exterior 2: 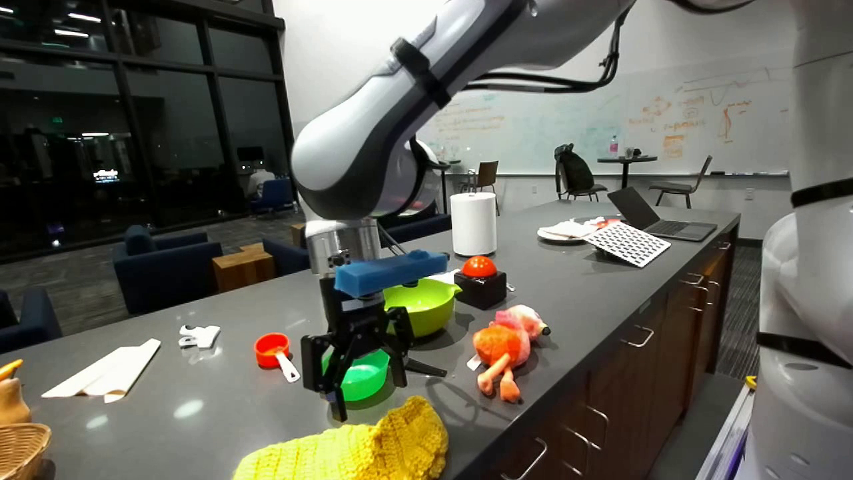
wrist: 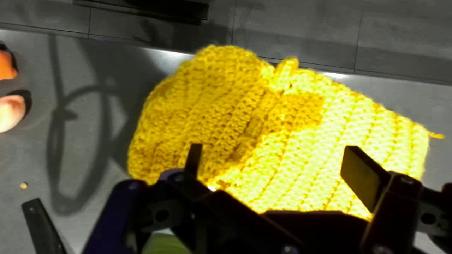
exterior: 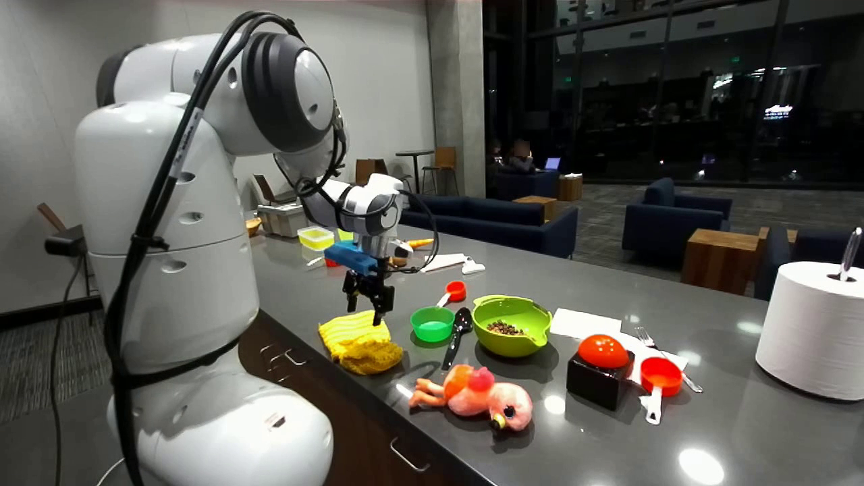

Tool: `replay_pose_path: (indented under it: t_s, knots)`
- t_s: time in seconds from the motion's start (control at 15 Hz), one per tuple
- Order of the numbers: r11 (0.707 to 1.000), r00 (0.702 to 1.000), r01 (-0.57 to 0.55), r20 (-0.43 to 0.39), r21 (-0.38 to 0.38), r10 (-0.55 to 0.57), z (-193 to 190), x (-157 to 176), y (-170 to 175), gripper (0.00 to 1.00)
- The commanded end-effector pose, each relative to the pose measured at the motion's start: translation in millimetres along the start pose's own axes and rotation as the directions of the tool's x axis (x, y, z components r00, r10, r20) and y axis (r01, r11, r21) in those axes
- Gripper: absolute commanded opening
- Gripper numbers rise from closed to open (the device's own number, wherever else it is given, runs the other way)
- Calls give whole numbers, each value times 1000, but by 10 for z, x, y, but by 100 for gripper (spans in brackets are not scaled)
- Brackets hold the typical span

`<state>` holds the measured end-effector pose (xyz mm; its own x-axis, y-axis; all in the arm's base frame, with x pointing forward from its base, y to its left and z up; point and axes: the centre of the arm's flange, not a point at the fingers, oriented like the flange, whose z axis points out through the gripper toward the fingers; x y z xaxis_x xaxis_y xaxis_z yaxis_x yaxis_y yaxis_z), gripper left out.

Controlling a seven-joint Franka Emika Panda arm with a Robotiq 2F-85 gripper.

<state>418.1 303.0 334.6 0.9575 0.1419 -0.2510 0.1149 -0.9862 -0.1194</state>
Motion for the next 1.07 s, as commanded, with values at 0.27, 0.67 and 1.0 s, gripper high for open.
replay_pose_path:
  t_s: [0.27, 0.67, 1.0]
  knots:
    - [999, 1000, -2, -24, -44, 1, 243, 272, -1018, 100]
    - [996, 998, 63, -11, -66, -64, 550, 644, -1472, 100]
    - [992, 998, 55, -20, -113, -57, 671, 859, -1824, 97]
